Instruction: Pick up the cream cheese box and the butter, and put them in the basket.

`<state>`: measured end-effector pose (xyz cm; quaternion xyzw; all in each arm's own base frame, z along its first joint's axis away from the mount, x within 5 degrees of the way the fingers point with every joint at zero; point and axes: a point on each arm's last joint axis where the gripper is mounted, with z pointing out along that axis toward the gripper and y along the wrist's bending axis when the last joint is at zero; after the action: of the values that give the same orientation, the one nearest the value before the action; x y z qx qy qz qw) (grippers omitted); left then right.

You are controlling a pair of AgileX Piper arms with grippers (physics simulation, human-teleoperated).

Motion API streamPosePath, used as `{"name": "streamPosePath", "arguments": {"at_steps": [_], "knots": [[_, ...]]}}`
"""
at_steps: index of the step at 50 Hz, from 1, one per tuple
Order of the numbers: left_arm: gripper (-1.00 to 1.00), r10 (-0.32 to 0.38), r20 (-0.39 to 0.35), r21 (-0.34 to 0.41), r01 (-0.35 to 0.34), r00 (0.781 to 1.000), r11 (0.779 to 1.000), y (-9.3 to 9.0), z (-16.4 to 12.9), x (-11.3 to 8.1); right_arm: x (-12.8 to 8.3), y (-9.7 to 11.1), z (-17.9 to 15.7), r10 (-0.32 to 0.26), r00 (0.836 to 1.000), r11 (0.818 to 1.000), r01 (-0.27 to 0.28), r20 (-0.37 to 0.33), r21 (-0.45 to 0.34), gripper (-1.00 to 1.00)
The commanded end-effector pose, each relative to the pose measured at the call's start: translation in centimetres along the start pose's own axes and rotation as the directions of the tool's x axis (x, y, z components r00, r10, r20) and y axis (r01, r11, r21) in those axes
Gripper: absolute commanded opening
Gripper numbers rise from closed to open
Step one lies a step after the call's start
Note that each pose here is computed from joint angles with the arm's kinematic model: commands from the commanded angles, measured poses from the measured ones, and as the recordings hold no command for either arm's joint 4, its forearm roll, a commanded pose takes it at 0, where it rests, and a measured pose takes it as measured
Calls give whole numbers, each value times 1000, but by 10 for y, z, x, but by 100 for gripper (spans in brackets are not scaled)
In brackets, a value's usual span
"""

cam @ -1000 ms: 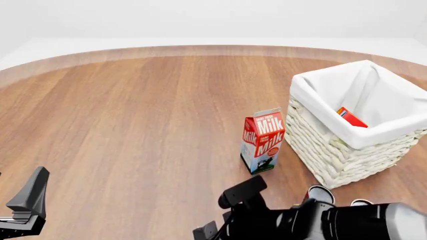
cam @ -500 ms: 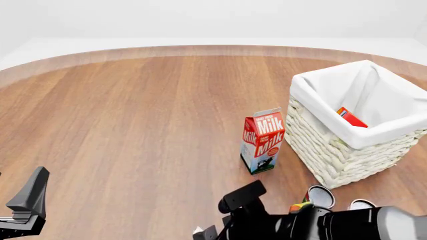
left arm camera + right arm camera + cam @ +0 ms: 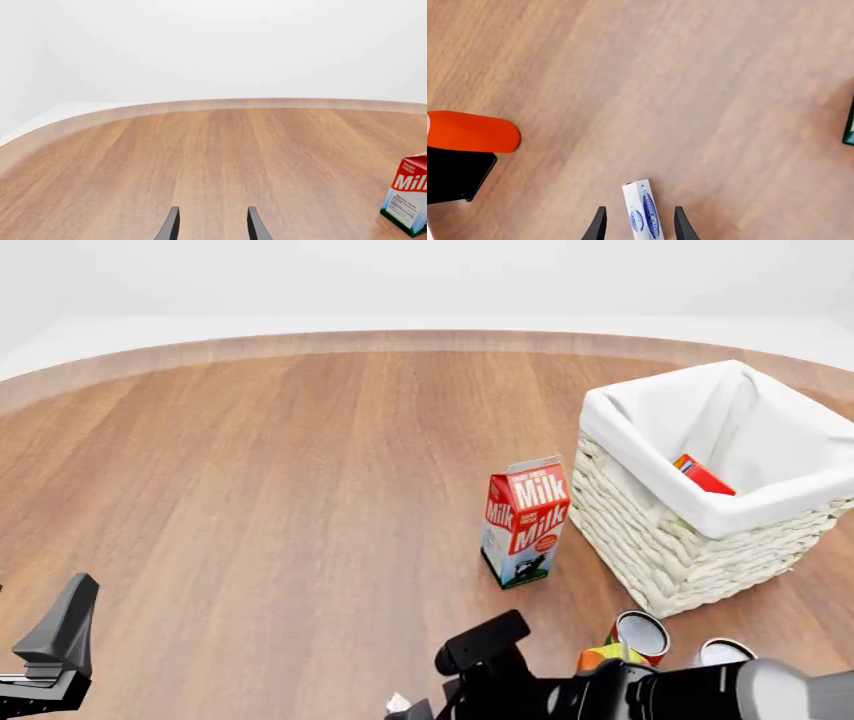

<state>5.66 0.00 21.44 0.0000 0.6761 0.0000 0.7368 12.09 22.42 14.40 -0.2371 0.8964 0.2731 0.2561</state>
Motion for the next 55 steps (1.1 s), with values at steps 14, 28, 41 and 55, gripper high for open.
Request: {"name": "streamPosePath", "arguments": {"at_steps": [14, 28, 41, 55], "knots": [[100, 0, 0, 0, 0, 1000, 1000, 0, 0, 0, 6, -2, 6, 10, 1000, 1000, -10, -2, -5, 100], [100, 0, 0, 0, 0, 1000, 1000, 0, 0, 0, 10, -2, 9, 12, 1000, 1000, -12, -3, -10, 100], [100, 0, 0, 0, 0, 1000, 1000, 0, 0, 0, 15, -3, 14, 20, 1000, 1000, -20, -2, -16, 100], [100, 0, 0, 0, 0, 1000, 1000, 0, 0, 0, 18, -4, 15, 27, 1000, 999, -27, 1, -19, 100]]}}
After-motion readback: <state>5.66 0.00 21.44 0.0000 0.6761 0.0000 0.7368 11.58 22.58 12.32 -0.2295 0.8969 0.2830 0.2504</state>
